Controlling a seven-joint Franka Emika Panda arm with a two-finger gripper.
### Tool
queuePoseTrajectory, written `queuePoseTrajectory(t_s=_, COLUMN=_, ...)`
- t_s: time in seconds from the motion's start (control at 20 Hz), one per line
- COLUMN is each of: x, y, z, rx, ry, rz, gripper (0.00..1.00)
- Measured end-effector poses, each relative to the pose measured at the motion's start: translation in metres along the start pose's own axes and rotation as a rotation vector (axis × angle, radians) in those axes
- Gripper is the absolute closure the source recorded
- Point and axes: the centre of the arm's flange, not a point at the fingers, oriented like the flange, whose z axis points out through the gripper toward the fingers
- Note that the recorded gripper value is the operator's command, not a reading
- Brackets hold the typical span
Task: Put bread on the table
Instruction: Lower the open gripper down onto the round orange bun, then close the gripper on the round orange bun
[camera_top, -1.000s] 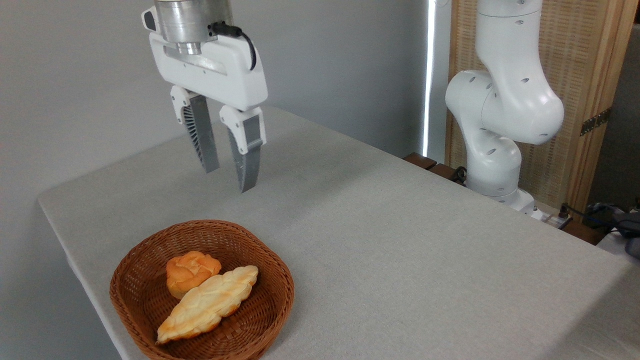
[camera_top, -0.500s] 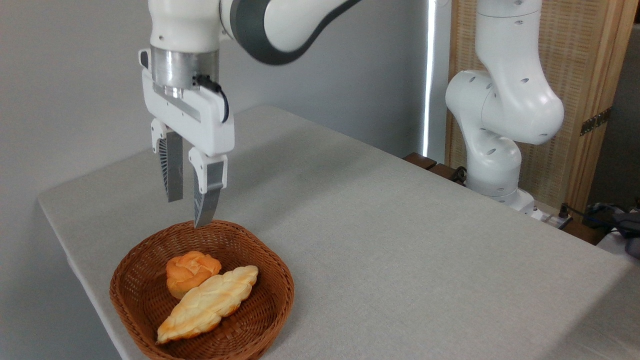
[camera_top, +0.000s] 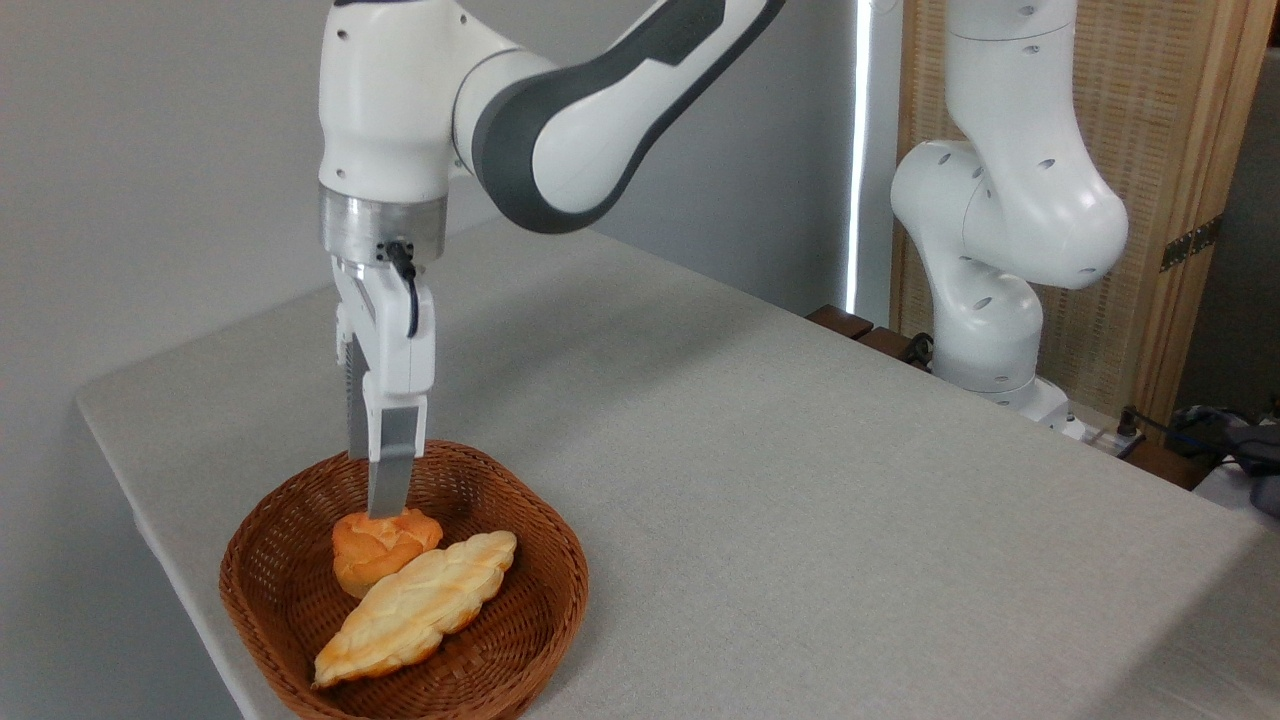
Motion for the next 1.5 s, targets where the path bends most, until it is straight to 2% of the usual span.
queuePoseTrajectory(t_s=0.1, x=-0.002, y=0.001, z=0.009, rx=0.004, ry=-0.018, rz=0.039, gripper=0.0)
queuePoseTrajectory(t_s=0.25, x=-0.004, y=0.001, z=0.023, rx=0.036, ry=-0.066, rz=0.099, gripper=0.0)
queuePoseTrajectory(t_s=0.35, x=-0.003, y=0.002, z=0.033, rx=0.051, ry=-0.076, rz=0.126, gripper=0.0)
queuePoseTrajectory(t_s=0.6, x=0.006, y=0.012, z=0.049, rx=0.035, ry=-0.078, rz=0.154, gripper=0.01)
queuePoseTrajectory(t_s=0.65, x=0.008, y=0.014, z=0.051, rx=0.032, ry=-0.078, rz=0.158, gripper=0.06)
queuePoseTrajectory(t_s=0.8, x=0.009, y=0.016, z=0.052, rx=0.029, ry=-0.077, rz=0.161, gripper=0.35)
queuePoseTrajectory(t_s=0.9, x=0.009, y=0.016, z=0.052, rx=0.029, ry=-0.078, rz=0.161, gripper=0.45)
queuePoseTrajectory(t_s=1.2, x=0.009, y=0.017, z=0.052, rx=0.028, ry=-0.078, rz=0.162, gripper=0.5)
queuePoseTrajectory(t_s=1.5, x=0.01, y=0.017, z=0.053, rx=0.028, ry=-0.078, rz=0.162, gripper=0.49)
